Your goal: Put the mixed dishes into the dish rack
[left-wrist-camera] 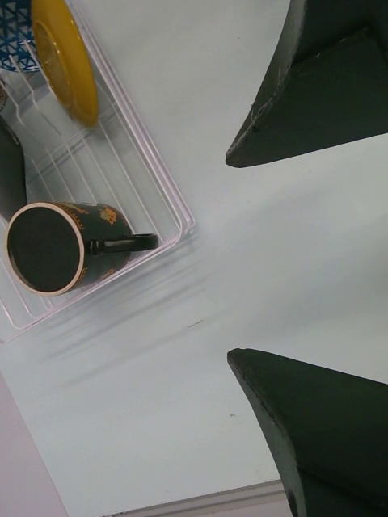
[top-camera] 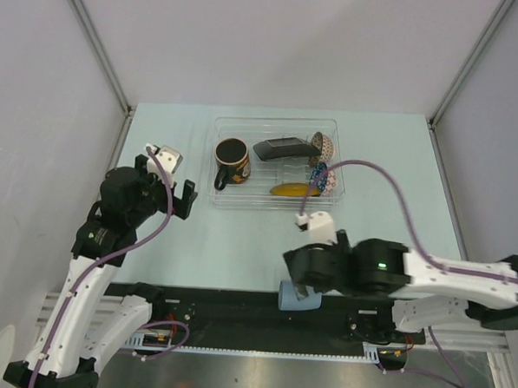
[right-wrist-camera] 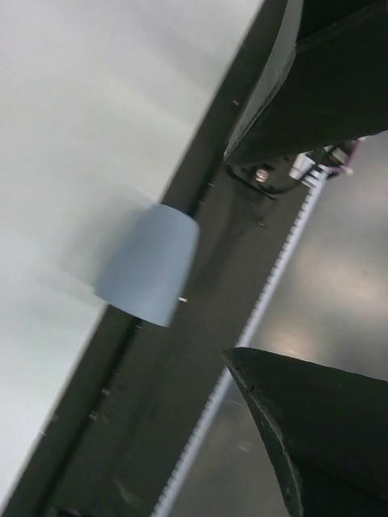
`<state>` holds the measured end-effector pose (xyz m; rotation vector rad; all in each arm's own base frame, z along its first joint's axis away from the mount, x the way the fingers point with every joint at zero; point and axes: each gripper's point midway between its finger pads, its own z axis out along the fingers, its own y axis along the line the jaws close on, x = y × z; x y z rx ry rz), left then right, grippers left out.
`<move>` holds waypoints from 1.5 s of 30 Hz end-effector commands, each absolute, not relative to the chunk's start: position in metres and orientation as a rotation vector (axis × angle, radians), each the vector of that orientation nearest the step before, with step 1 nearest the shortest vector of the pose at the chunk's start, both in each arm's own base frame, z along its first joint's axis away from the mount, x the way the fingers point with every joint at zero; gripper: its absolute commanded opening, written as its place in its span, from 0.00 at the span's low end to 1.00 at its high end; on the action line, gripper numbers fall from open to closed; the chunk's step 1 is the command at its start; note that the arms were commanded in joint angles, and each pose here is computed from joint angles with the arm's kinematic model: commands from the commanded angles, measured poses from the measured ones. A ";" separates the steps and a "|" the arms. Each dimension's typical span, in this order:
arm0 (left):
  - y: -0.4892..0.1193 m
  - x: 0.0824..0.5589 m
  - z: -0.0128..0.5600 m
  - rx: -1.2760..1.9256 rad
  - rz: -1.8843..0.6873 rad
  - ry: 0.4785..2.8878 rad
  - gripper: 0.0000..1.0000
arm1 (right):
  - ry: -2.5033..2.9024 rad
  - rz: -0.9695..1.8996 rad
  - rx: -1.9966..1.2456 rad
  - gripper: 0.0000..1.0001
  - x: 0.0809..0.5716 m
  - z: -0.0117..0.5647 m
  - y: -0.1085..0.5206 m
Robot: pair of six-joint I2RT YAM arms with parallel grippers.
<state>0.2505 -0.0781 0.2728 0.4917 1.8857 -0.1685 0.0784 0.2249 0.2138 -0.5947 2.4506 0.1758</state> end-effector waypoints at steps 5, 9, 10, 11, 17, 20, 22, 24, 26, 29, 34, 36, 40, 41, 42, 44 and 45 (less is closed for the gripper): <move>-0.081 0.248 0.268 0.548 -0.179 1.879 1.00 | 2.749 0.228 -0.553 1.00 0.004 0.149 0.201; -0.082 0.250 0.271 0.545 -0.182 1.874 1.00 | 2.776 0.222 -0.573 1.00 0.000 0.124 0.208; -0.082 0.250 0.272 0.544 -0.179 1.871 1.00 | 2.778 0.223 -0.572 1.00 0.001 0.120 0.209; -0.081 0.251 0.272 0.543 -0.175 1.874 1.00 | 2.781 0.218 -0.562 1.00 0.002 0.116 0.208; -0.081 0.254 0.271 0.542 -0.172 1.876 1.00 | 2.709 0.253 -0.482 0.89 0.031 0.098 0.211; -0.081 0.255 0.274 0.538 -0.169 1.873 1.00 | 2.725 0.251 -0.466 0.84 0.040 0.080 0.213; -0.080 0.256 0.277 0.534 -0.160 1.869 1.00 | 2.702 0.240 -0.476 0.76 0.051 0.077 0.216; -0.079 0.257 0.280 0.532 -0.152 1.865 1.00 | 2.685 0.235 -0.479 0.72 0.062 0.078 0.216; -0.078 0.258 0.280 0.525 -0.147 1.870 1.00 | 2.713 0.224 -0.476 0.72 0.066 0.076 0.214; -0.077 0.258 0.283 0.522 -0.140 1.867 1.00 | 2.758 0.208 -0.502 0.73 0.058 0.075 0.207; -0.076 0.260 0.282 0.519 -0.135 1.866 0.99 | 2.805 0.186 -0.571 0.74 0.041 0.072 0.200; -0.077 0.260 0.282 0.515 -0.142 1.867 1.00 | 2.825 0.174 -0.615 0.74 0.032 0.070 0.197; -0.079 0.258 0.285 0.512 -0.153 1.858 1.00 | 2.850 0.102 -0.681 0.77 0.023 0.060 0.192; -0.079 0.258 0.287 0.508 -0.160 1.857 1.00 | 2.854 0.095 -0.692 0.77 0.023 0.057 0.193; -0.081 0.256 0.290 0.511 -0.175 1.851 1.00 | 2.855 0.090 -0.688 0.77 0.026 0.055 0.194; -0.085 0.252 0.291 0.512 -0.206 1.859 1.00 | 2.864 0.092 -0.682 0.77 0.029 0.054 0.196; -0.089 0.247 0.296 0.522 -0.239 1.849 1.00 | 2.865 0.099 -0.675 0.77 0.032 0.054 0.196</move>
